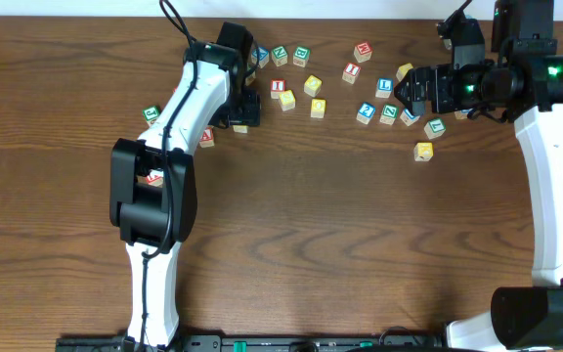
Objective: Spell out CORL
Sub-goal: 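Reach the left gripper forward toward the yellow C block, then lower the left gripper and grasp the yellow C block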
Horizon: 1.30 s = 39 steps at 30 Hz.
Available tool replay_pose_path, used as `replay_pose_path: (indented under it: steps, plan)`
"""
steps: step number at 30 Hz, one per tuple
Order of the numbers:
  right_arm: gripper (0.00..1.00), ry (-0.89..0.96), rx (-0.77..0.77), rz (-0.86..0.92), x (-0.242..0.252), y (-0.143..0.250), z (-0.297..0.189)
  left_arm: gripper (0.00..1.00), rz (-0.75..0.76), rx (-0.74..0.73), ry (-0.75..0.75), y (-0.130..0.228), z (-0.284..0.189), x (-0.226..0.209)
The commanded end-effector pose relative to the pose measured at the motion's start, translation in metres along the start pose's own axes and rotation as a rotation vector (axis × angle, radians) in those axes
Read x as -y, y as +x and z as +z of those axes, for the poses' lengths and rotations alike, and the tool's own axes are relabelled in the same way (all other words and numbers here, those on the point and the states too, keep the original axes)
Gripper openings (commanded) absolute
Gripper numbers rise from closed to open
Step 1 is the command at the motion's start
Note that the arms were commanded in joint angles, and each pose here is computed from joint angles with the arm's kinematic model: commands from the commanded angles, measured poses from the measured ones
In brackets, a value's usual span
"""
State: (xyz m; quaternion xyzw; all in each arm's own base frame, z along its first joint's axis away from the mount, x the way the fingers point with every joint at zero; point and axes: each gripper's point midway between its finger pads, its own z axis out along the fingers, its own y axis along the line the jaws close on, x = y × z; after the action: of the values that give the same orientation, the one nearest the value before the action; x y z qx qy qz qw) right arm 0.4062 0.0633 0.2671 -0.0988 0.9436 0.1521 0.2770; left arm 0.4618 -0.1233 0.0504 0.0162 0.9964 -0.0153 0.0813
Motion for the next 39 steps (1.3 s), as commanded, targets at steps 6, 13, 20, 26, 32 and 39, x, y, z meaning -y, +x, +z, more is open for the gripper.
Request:
replay_pose_path:
  steps: [6, 13, 20, 26, 32, 39]
  plan:
    - [0.99, -0.008, 0.018, -0.013, -0.003, -0.006, -0.005, 0.7, 0.014, -0.004, -0.018, 0.007, 0.021, 0.003]
    - [0.99, -0.007, 0.019, -0.012, -0.003, -0.006, -0.005, 0.7, 0.018, -0.006, -0.018, 0.008, 0.022, 0.005]
    - [0.99, -0.007, 0.02, -0.013, -0.003, -0.006, -0.005, 0.7, 0.022, 0.003, -0.016, 0.006, 0.025, 0.005]
    - [0.99, -0.007, 0.02, -0.013, -0.003, -0.006, -0.005, 0.7, 0.033, 0.013, -0.014, 0.004, 0.025, 0.006]
    - [0.99, -0.006, 0.02, -0.012, -0.002, -0.006, -0.006, 0.7, 0.033, 0.029, -0.01, 0.0, 0.025, 0.007]
    - [0.99, -0.007, 0.019, -0.014, -0.003, -0.006, -0.005, 0.7, 0.051, 0.058, -0.003, -0.006, 0.029, 0.008]
